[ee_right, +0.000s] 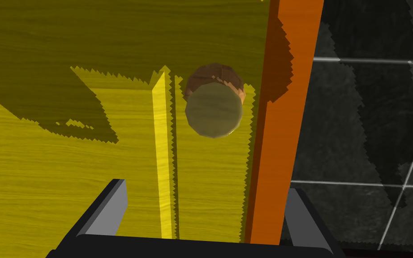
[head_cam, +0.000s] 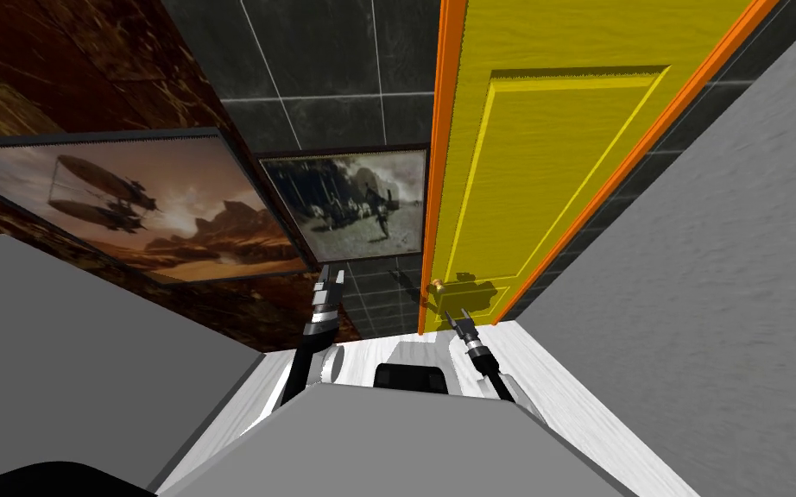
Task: Pull the door open
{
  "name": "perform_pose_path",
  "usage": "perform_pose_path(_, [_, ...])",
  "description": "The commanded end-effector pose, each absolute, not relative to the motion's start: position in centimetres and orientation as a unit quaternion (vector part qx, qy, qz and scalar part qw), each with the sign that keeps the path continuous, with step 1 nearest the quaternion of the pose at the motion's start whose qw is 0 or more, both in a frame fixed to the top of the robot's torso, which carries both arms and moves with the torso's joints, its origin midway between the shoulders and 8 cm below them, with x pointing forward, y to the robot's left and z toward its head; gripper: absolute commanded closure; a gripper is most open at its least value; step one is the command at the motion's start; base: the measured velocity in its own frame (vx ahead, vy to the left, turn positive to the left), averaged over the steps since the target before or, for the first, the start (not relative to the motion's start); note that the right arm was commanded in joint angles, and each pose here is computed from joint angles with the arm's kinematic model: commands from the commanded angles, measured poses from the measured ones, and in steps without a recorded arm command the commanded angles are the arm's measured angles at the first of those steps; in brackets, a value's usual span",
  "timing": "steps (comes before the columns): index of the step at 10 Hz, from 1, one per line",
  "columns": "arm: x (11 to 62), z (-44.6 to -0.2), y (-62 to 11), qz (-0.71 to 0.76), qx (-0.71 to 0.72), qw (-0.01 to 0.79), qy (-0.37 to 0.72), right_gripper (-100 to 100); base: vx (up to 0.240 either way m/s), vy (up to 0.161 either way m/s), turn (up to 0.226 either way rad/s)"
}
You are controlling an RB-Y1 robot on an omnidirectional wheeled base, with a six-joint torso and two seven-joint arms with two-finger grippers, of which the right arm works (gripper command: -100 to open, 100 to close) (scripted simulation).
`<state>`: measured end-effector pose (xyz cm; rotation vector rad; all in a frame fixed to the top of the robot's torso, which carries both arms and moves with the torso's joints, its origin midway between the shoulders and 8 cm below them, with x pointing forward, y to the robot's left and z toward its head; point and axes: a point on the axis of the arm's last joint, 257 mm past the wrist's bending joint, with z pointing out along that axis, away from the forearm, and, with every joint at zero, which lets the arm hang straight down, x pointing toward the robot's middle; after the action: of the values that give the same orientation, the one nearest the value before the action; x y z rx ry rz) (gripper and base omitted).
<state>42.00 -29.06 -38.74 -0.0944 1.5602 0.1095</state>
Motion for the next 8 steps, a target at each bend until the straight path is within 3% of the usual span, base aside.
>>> perform_pose_path(1, [42.8, -38.8, -28.5, 0.045, -0.039, 0.709, 0.702, -100, -0.008, -0.013, 0.141])
perform_pose_path(4, [44.2, -39.0, -27.4, 0.038, -0.034, 0.711, 0.702, -100, -0.013, -0.012, 0.161])
perform_pose_path(8, [45.8, -39.1, -25.6, 0.032, -0.028, 0.711, 0.702, -100, 0.035, -0.033, 0.069])
